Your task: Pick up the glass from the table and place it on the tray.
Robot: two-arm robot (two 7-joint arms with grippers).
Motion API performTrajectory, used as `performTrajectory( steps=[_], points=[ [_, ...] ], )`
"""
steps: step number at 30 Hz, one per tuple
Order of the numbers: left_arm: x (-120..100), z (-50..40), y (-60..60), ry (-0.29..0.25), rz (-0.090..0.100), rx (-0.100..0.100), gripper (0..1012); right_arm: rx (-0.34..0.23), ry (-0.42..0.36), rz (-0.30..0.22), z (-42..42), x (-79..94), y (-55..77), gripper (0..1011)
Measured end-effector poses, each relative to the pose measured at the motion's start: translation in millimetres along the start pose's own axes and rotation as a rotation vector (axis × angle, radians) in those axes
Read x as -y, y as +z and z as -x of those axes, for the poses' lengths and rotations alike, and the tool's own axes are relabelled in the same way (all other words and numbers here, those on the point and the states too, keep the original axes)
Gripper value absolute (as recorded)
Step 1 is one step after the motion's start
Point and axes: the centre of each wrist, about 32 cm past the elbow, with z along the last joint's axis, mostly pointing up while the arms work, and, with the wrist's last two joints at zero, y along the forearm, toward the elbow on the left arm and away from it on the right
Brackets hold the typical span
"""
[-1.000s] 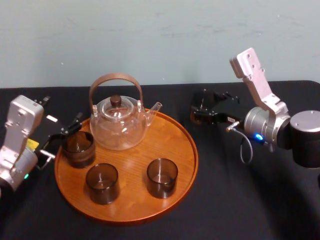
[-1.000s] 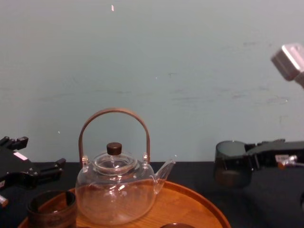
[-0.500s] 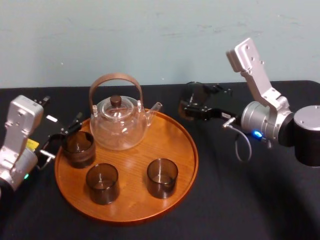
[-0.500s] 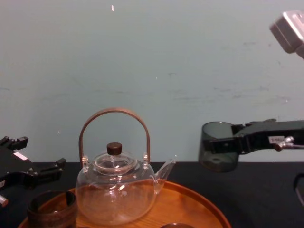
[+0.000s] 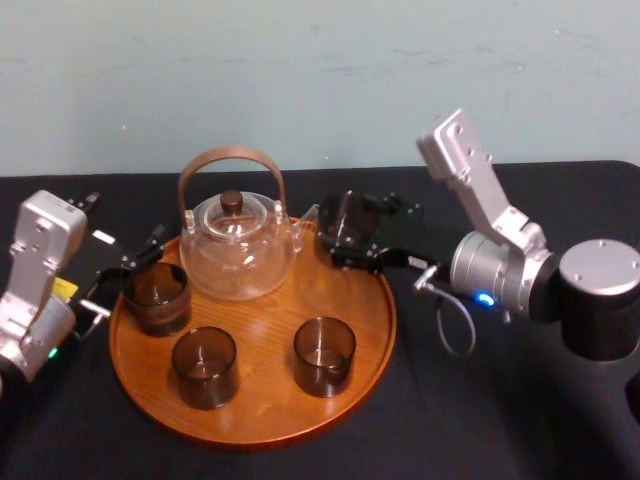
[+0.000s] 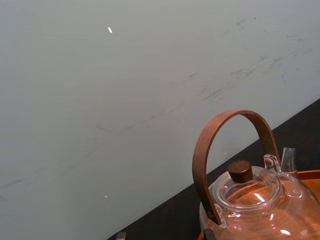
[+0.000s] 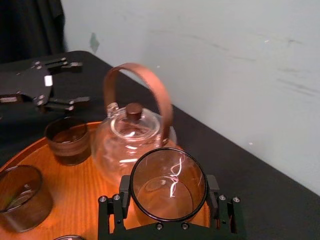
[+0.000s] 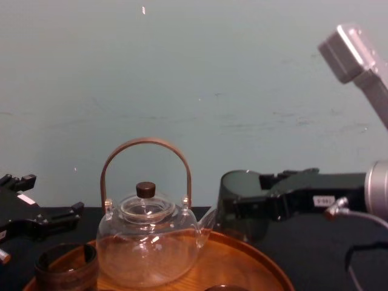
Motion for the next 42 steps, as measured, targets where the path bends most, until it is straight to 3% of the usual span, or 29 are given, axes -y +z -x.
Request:
performTrajectory(
  steps=[3, 7, 22, 42],
  points=[
    [0, 0.0, 0.0, 0.000, 0.000, 0.000, 1001, 0.000, 0.019, 0.009, 5.8, -2.6, -7.9, 903],
    [0, 0.0, 0.0, 0.000, 0.000, 0.000, 1002, -0.008, 0.021, 0.018, 7.7, -5.4, -15.1, 903],
    [0, 0.0, 0.0, 0.000, 0.000, 0.000, 1001, -0.037, 0.007, 0.045, 6.6, -16.5, -36.3, 903],
    [0, 0.0, 0.0, 0.000, 0.000, 0.000, 1001, -0.042, 0.008, 0.079, 7.2, -21.1, -46.2, 903]
  ],
)
